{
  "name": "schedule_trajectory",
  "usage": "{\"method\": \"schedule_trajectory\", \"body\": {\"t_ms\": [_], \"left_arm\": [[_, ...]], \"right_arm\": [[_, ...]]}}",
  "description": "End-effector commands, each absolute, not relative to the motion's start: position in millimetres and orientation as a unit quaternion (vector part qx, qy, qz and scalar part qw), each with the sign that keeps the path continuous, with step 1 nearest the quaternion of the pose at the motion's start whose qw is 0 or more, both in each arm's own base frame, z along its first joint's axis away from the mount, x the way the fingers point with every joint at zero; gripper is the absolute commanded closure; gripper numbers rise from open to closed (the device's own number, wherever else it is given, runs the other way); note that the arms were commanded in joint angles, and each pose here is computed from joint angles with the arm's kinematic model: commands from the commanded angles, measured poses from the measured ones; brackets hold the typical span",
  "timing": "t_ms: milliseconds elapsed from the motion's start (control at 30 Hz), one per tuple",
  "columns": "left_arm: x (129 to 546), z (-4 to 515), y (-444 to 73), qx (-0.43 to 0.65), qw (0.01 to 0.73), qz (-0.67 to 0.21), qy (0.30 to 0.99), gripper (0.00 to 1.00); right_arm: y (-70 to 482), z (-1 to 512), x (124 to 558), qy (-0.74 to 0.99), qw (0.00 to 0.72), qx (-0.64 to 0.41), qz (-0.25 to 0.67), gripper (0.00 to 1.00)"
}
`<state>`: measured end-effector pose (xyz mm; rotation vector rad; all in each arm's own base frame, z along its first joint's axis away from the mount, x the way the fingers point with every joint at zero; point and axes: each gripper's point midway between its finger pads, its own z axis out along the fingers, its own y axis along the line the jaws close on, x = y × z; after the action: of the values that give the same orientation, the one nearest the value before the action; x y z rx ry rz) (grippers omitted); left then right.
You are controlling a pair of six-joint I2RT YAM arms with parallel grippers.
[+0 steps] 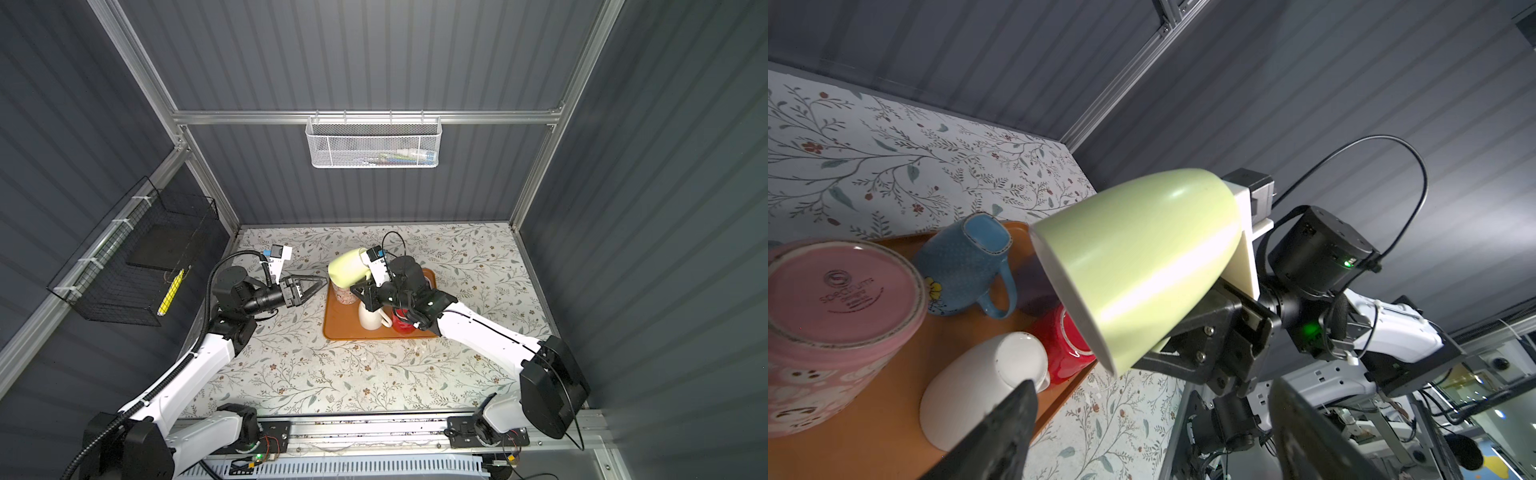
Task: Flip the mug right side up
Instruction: 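Tilt the green mug toward the left gripper while the left gripper reaches to it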
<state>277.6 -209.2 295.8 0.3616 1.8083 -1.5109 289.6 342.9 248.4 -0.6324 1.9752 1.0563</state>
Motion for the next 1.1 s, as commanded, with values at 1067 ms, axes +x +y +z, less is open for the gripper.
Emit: {"method": "schedule_trajectory", "body": {"t_ms": [1067], "left_arm": [[270, 339, -243, 0.18, 0.372, -0.682, 0.603, 0.4]], "right_arm": [[364, 306, 281, 0.686, 0.433, -0.263, 0.522, 1.0]]}}
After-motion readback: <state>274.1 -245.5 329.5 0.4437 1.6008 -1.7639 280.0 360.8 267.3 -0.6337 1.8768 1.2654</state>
